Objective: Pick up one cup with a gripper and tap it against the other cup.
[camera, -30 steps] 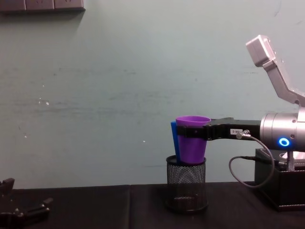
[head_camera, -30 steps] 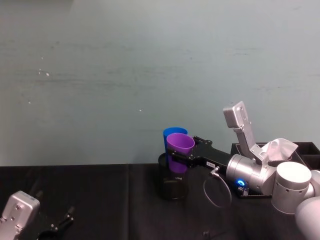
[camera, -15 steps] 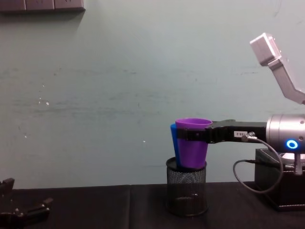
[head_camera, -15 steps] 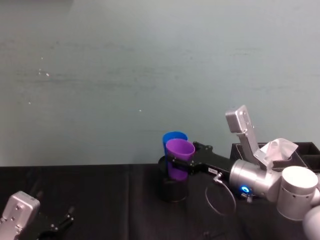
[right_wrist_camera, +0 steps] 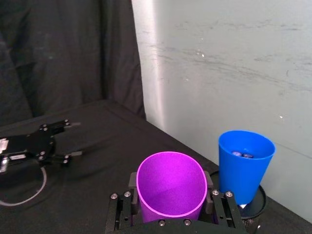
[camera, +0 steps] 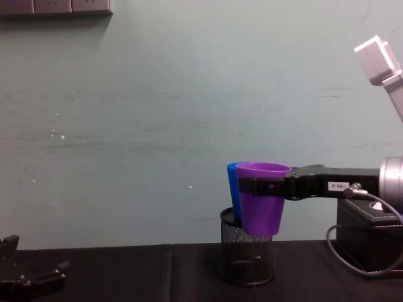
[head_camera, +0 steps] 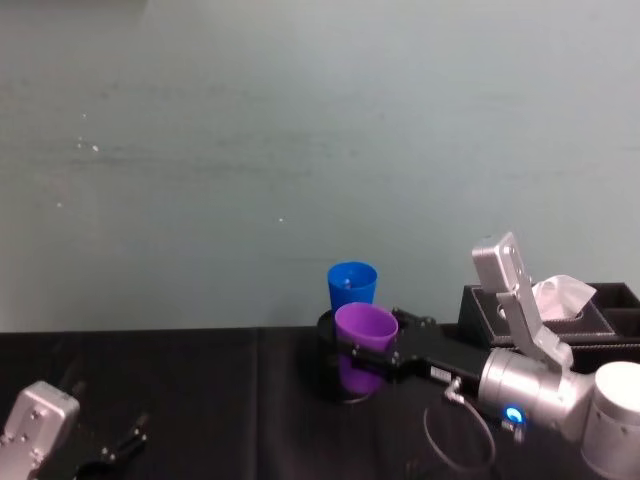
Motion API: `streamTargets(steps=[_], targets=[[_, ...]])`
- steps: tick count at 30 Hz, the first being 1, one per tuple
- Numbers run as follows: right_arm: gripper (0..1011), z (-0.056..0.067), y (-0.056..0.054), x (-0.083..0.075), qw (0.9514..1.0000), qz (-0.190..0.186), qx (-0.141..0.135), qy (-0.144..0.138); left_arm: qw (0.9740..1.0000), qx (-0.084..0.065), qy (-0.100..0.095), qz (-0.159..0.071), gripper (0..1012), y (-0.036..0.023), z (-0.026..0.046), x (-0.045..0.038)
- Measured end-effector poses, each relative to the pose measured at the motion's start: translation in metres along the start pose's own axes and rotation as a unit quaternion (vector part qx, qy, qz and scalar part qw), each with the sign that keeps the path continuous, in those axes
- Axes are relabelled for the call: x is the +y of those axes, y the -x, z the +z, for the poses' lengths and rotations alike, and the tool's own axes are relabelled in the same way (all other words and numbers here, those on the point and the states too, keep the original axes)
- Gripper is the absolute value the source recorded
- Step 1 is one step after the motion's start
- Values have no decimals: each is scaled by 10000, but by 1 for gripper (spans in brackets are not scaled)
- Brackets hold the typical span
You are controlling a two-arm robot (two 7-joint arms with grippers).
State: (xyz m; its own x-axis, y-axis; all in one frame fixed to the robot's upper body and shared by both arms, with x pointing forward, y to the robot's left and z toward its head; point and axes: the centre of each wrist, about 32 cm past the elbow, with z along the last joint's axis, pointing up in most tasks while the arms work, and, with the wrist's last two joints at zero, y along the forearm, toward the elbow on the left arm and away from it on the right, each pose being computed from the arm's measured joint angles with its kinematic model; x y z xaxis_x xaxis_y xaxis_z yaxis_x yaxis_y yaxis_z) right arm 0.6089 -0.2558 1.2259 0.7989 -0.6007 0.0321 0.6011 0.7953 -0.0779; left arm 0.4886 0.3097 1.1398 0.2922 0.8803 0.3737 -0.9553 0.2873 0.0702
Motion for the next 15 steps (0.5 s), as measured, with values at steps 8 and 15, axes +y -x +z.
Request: streamTargets(steps=[8, 15], targets=[[734, -74, 133, -168, 9999, 127, -55, -13, 10000, 0, 0, 0, 1000, 0, 0, 0], [734, -267, 247, -308, 9998, 169, -75, -56, 10000, 0, 0, 0, 1000, 0, 0, 0]])
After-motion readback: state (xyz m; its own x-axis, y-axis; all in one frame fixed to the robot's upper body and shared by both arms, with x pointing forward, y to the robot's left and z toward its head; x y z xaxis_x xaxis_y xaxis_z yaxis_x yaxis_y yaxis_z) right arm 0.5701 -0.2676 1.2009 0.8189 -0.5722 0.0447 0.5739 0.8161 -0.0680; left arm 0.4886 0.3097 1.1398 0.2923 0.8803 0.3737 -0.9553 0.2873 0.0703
